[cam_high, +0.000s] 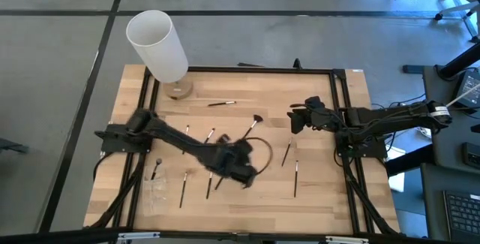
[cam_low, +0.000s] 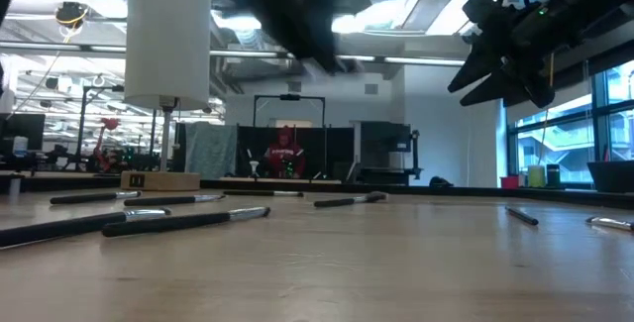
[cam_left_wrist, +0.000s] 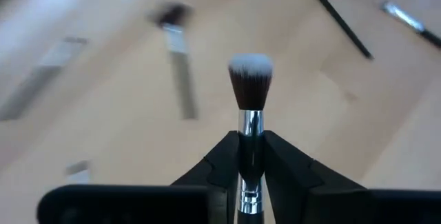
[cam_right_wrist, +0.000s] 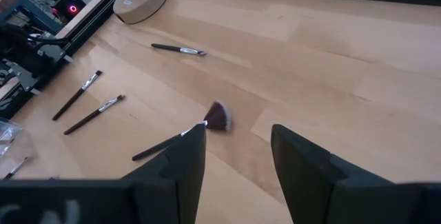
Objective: Pick & Place Makeup Supplies
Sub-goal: Put the makeup brush into the transparent organizer
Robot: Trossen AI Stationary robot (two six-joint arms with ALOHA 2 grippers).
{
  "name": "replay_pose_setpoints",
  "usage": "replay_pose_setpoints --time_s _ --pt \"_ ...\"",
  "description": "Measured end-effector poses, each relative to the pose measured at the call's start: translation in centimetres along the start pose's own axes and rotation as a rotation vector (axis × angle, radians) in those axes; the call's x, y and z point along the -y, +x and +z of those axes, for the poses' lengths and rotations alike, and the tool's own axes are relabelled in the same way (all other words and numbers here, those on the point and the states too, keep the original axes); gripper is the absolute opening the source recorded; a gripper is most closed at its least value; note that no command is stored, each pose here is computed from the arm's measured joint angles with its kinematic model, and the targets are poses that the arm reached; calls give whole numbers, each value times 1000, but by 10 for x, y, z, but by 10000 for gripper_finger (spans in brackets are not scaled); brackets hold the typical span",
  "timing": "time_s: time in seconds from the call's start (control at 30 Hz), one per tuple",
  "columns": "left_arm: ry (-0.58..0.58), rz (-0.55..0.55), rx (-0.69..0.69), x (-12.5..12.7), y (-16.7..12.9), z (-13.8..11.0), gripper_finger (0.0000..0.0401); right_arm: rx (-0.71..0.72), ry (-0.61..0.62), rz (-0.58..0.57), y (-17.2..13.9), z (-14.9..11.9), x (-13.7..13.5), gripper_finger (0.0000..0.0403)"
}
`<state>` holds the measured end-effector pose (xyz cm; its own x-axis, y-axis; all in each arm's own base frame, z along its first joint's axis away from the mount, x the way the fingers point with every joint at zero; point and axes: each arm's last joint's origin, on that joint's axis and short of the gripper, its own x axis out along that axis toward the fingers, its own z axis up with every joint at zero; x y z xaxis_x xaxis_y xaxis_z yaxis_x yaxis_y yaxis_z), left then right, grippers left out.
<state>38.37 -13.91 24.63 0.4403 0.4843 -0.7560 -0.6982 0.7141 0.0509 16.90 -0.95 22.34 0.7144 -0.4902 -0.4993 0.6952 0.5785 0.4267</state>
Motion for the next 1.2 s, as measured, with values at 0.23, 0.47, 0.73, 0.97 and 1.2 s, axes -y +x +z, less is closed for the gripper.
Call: replay_pose_setpoints --time_s 0.23,0.47,0.73,0.97,1.2 --pt "-17 185 107 -39 -81 -30 50 8 0 7 0 1 -1 165" --pt "1 126 159 -50 -121 -79 54 23 13 24 0 3 -3 165" --pt "38 105 120 -75 -131 -130 52 32 17 33 3 3 -6 165" --pt "-26 135 41 -108 -130 -153 52 33 11 35 5 2 -7 165" --pt "-65 90 54 -136 -136 -164 51 40 -1 44 5 3 -8 165"
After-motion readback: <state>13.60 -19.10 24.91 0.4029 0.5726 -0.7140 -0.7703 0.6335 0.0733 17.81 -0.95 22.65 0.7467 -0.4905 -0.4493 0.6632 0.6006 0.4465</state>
